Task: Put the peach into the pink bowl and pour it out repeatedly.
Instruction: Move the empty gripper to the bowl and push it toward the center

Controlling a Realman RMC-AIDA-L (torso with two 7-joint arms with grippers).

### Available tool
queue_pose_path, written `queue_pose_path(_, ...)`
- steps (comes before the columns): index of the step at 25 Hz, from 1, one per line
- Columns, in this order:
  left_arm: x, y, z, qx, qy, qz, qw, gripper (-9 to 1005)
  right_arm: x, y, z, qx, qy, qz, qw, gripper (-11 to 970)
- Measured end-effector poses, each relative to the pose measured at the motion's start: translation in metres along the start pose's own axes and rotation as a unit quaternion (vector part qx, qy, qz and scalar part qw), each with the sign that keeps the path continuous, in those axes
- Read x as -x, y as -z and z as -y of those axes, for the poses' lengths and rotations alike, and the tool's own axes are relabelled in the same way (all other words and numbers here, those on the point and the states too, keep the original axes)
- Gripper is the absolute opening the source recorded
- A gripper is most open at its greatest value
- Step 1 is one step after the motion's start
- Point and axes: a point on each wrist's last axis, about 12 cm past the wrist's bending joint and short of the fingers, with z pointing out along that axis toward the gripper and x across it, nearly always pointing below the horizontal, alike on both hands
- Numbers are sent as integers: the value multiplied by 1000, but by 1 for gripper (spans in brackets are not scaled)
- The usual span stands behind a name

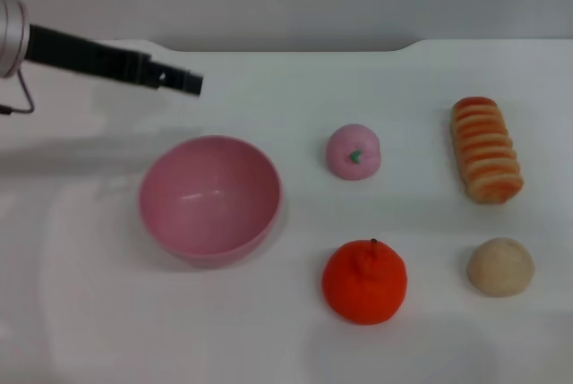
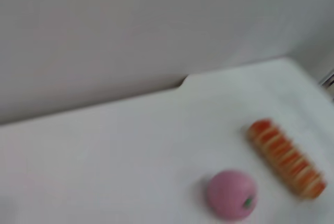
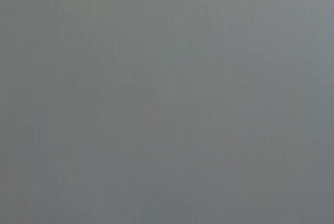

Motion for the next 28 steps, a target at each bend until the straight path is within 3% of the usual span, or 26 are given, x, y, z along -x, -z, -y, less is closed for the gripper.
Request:
queue_pose_path(1,-3,-1,2,30,-4,-31,999,773,0,0,0,0,0,0,1000,535)
queue_pose_path(5,-5,-2,3,48,-7,-49,998,770,0,-1,0,0,0,1,1000,535)
queue_pose_path(7,-9,-5,9,79,-15,-92,992,768,0,-1,1,0,1,1,1000,535)
queue_pose_path(16,-12,-17,7,145,-22,-129,981,761,0,-1,0,0,1,0,1000,534)
queue_pose_path(23,-14,-25,5,172,-25,-133,976,756,-1,-1,-2,3,-1,-3,1000,534)
queue_pose_path(28,-17,-31,8,164,-24,-141,976,752,-1,-1,-3,4,-2,-3,1000,534)
